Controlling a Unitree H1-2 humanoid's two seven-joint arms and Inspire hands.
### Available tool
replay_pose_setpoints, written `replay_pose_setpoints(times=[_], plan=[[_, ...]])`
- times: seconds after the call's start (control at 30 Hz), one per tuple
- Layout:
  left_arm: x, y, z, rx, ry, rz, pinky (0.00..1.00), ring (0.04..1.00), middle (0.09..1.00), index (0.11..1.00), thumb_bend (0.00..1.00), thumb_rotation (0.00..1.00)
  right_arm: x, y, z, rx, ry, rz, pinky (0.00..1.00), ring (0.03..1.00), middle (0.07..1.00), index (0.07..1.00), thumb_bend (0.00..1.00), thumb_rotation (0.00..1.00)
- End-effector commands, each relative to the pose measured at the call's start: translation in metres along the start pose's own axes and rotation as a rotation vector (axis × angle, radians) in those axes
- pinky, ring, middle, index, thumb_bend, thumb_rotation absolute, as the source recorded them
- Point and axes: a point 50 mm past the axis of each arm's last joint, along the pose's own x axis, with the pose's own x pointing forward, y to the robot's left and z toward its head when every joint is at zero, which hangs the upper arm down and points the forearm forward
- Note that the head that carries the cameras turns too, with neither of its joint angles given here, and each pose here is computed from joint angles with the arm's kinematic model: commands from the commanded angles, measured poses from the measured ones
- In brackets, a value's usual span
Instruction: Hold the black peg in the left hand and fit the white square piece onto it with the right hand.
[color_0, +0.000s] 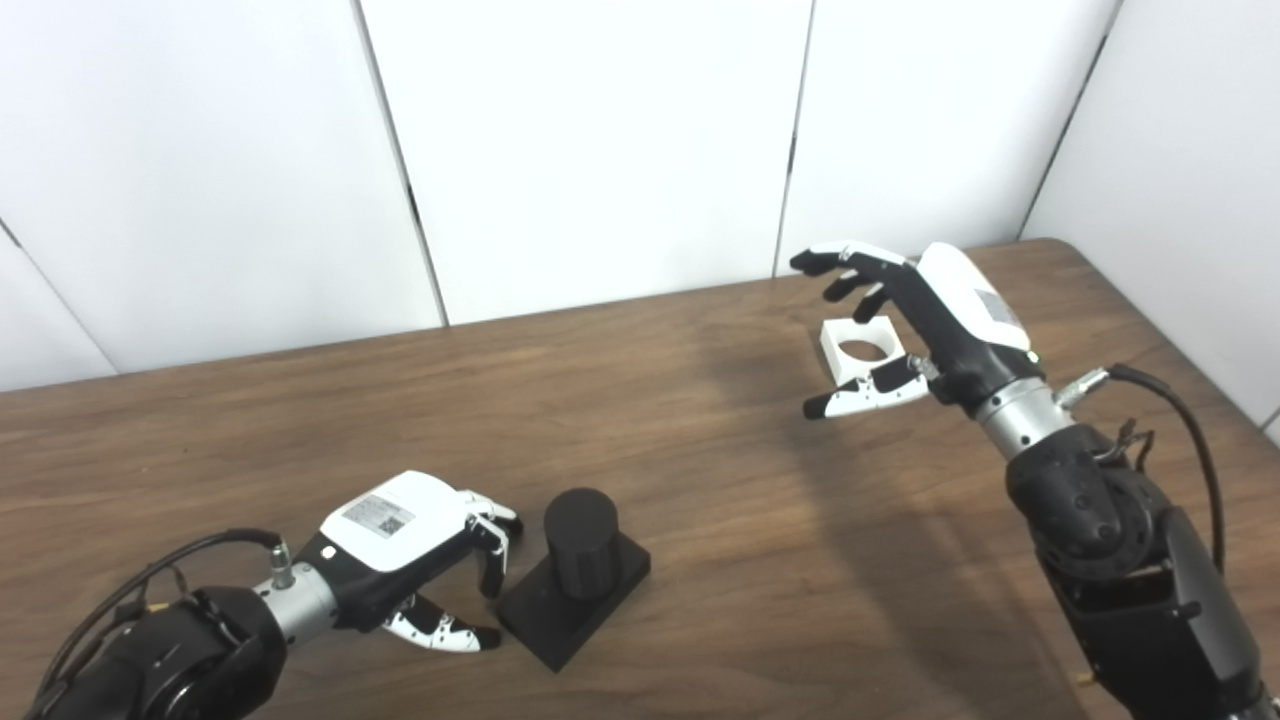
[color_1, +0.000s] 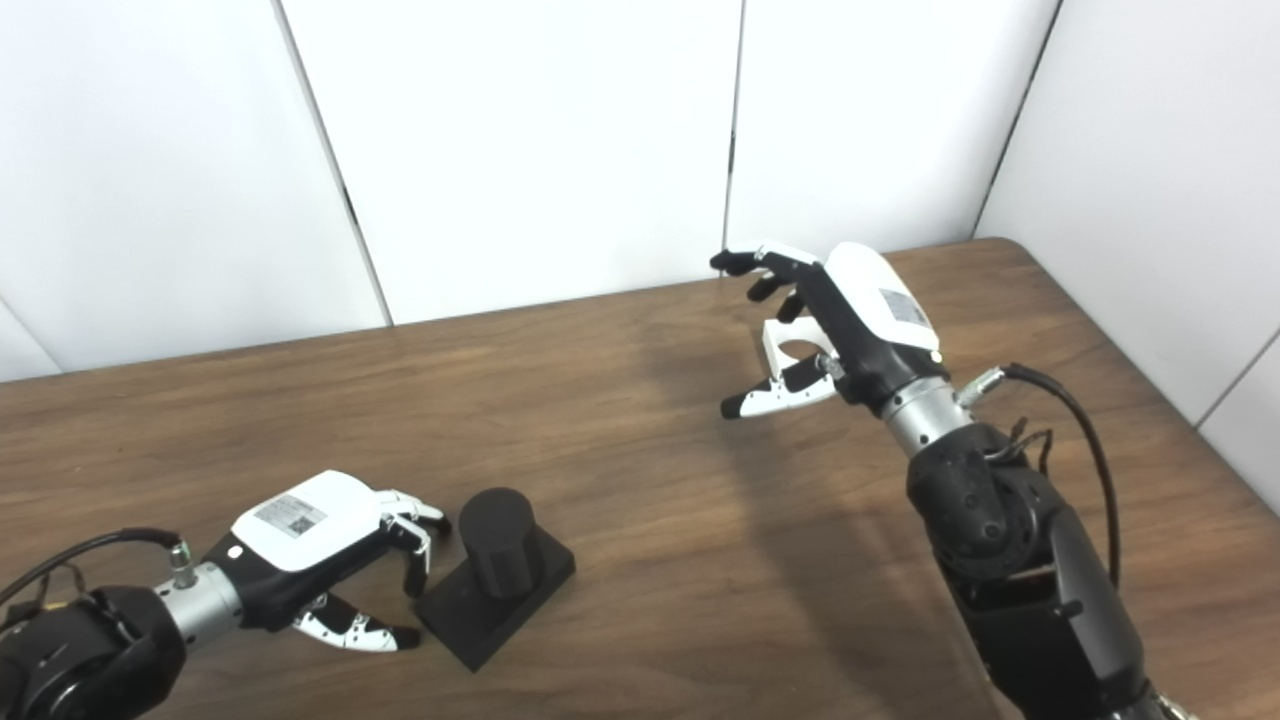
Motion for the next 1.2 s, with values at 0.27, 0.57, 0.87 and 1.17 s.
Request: replay_pose_setpoints(times=[0.27,0.57,0.87,1.17], plan=[[-0.013,-0.022,-0.005,0.007,0.033,-0.117,0.68,0.816,0.829,0.487,0.52,0.06,0.004,-0.024,0.004,-0.138,-0.056,-0.080,0.57,0.695,0.767,0.754,0.76,0.09],[-0.012,-0.023,-0.006,-0.009,0.035,-0.113,0.68,0.813,0.824,0.487,0.52,0.06,0.006,-0.034,-0.001,-0.205,-0.042,-0.081,0.56,0.702,0.777,0.763,0.75,0.08],[-0.013,-0.024,-0.004,-0.014,0.031,-0.087,0.68,0.810,0.819,0.487,0.52,0.06,0.017,-0.048,-0.016,-0.373,0.023,0.010,0.62,0.768,0.823,0.793,0.78,0.06],[-0.012,-0.024,-0.001,-0.016,0.019,-0.071,0.66,0.802,0.814,0.486,0.52,0.06,0.042,-0.056,-0.035,-0.475,0.112,0.119,0.63,0.795,0.842,0.797,0.84,0.08]])
